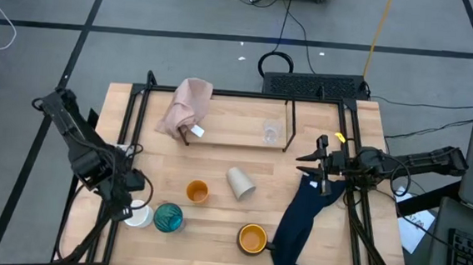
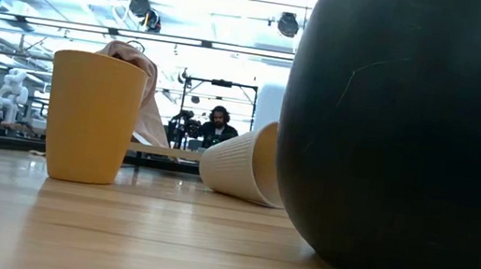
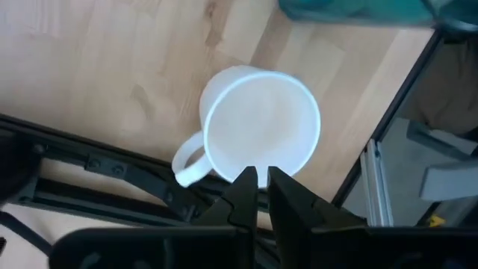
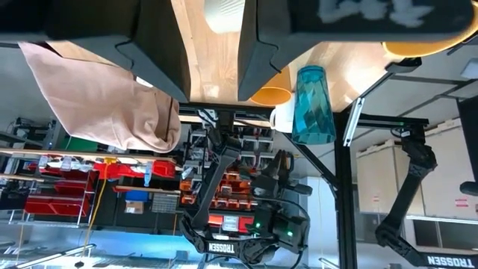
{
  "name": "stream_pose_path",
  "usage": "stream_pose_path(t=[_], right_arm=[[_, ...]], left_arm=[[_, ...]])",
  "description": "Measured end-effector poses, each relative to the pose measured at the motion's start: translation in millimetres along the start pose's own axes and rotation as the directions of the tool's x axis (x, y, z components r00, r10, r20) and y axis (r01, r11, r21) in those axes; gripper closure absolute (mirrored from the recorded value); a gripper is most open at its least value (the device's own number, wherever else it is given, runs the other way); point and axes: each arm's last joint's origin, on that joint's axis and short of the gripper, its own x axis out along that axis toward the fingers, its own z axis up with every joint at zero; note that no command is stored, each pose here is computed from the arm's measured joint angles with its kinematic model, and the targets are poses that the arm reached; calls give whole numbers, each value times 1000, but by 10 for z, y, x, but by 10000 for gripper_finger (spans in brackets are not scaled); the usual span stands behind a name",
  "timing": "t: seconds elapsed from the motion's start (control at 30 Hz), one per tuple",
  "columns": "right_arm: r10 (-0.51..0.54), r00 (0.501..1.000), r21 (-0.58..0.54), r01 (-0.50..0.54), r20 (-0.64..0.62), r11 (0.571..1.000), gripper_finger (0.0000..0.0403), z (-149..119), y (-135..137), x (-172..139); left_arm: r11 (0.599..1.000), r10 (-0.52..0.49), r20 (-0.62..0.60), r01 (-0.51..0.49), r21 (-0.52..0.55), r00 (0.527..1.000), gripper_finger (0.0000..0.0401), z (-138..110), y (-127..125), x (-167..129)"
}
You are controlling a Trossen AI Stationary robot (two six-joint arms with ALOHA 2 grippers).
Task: Stack small to large cups/mugs on shelf
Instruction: Put the white mug on the shelf
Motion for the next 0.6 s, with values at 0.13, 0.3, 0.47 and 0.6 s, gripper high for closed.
stream_pose_path(t=[0.13,0.3,0.47,0.6], right_arm=[[0,1000,-25,0,0,1000,298,0,0,0],[0,1000,-48,0,0,999,298,0,0,0],[0,1000,-46,0,0,999,298,0,0,0],[0,1000,-49,0,0,999,298,0,0,0]], left_arm=[[999,-5,20,6,-43,1000,367,26,-12,10],[997,12,29,-10,-75,999,323,40,-32,42],[995,32,22,-30,-98,999,232,54,-61,85],[992,27,10,-26,-120,1000,176,72,-112,131]])
